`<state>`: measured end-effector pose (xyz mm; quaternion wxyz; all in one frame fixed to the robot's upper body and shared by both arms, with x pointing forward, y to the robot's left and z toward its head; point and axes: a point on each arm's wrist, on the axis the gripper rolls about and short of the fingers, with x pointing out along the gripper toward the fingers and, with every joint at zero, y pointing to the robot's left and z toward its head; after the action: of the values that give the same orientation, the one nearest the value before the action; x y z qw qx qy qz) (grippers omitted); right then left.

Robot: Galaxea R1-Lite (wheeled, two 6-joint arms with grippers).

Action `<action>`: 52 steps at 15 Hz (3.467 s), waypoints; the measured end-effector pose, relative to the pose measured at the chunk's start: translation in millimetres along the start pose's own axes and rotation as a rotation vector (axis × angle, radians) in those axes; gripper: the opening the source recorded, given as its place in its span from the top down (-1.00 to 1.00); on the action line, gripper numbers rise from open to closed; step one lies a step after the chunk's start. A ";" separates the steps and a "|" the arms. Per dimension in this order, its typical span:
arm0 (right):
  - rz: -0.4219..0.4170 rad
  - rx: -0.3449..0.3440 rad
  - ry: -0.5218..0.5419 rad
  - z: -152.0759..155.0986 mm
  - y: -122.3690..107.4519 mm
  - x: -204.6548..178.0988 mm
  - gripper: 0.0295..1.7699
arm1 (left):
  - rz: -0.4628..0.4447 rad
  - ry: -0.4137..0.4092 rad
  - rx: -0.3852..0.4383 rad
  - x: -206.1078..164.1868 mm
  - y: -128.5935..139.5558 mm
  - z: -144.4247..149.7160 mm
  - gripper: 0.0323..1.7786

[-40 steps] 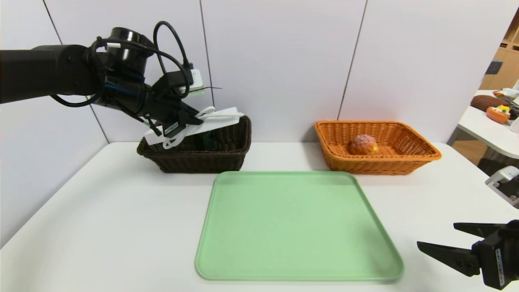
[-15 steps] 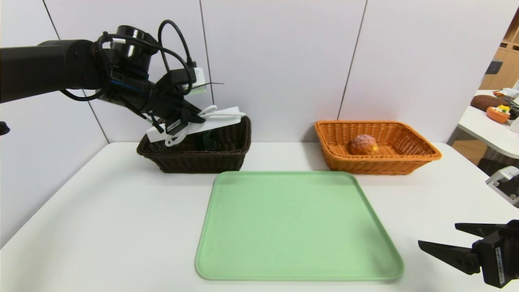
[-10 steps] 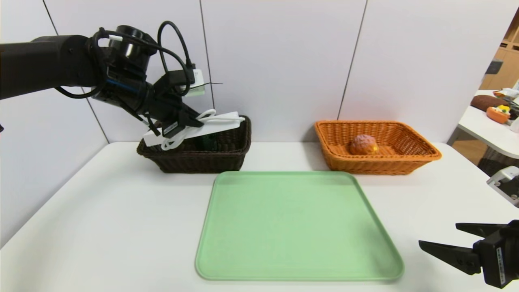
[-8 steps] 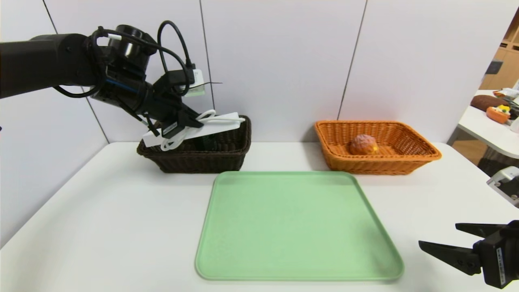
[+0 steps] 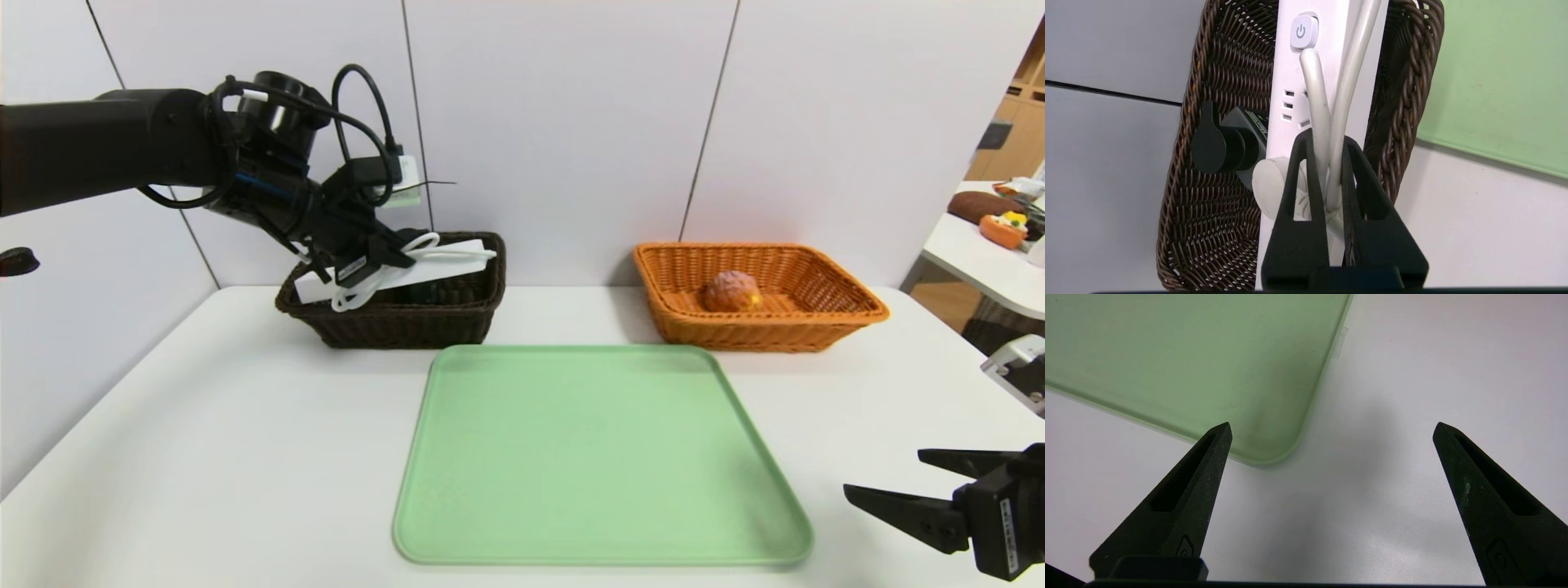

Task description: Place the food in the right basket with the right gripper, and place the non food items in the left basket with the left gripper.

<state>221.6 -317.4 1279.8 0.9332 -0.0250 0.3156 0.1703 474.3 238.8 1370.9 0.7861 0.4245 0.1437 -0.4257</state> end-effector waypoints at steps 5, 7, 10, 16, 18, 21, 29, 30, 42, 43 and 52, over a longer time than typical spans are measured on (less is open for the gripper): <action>0.000 0.000 0.000 0.0 0.0 0.0 -0.92 | 0.023 -0.011 -0.020 10.0 4.4 -2.1 0.84; 0.002 0.000 0.000 0.0 0.0 0.0 -0.92 | 0.021 -0.011 -0.022 12.4 4.4 -2.9 0.84; 0.003 0.000 0.000 0.0 0.1 0.0 -0.92 | 0.019 -0.009 -0.024 13.8 4.3 -3.7 0.84; 0.003 0.000 -0.001 0.1 0.1 0.0 -0.92 | 0.019 -0.010 -0.027 13.7 4.1 -3.0 0.09; 0.003 0.000 -0.001 0.0 0.1 -0.2 -0.92 | 0.021 -0.010 -0.027 12.9 4.1 -2.4 -0.14; 0.003 0.000 -0.001 -0.4 0.2 -0.4 -0.92 | 0.047 -0.028 -0.046 4.2 5.9 3.2 -0.39; 0.004 -0.004 -0.015 -1.6 1.4 -3.9 -0.92 | 0.178 -0.128 -0.401 -68.5 4.6 39.8 -0.73; 0.005 -0.007 -0.023 -1.1 1.9 -5.3 -0.92 | 0.207 -0.130 -0.492 -82.5 2.1 44.5 -0.75; 0.012 -0.067 -0.212 0.1 14.0 -51.3 -0.92 | 0.405 0.185 -1.070 -206.5 -149.7 10.7 -0.88; 0.002 -0.069 -0.233 0.0 14.8 -56.8 -0.92 | 0.421 0.189 -1.082 -215.8 -167.8 4.9 -0.88; -0.190 -0.115 -0.302 -34.2 25.0 -111.4 -0.92 | 0.567 0.150 -1.095 -259.4 -281.9 -40.1 -0.90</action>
<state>110.6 -332.8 1320.5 0.9788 -0.0821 0.1580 0.1009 102.0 334.2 1345.6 0.9600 0.0100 0.2777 -0.0336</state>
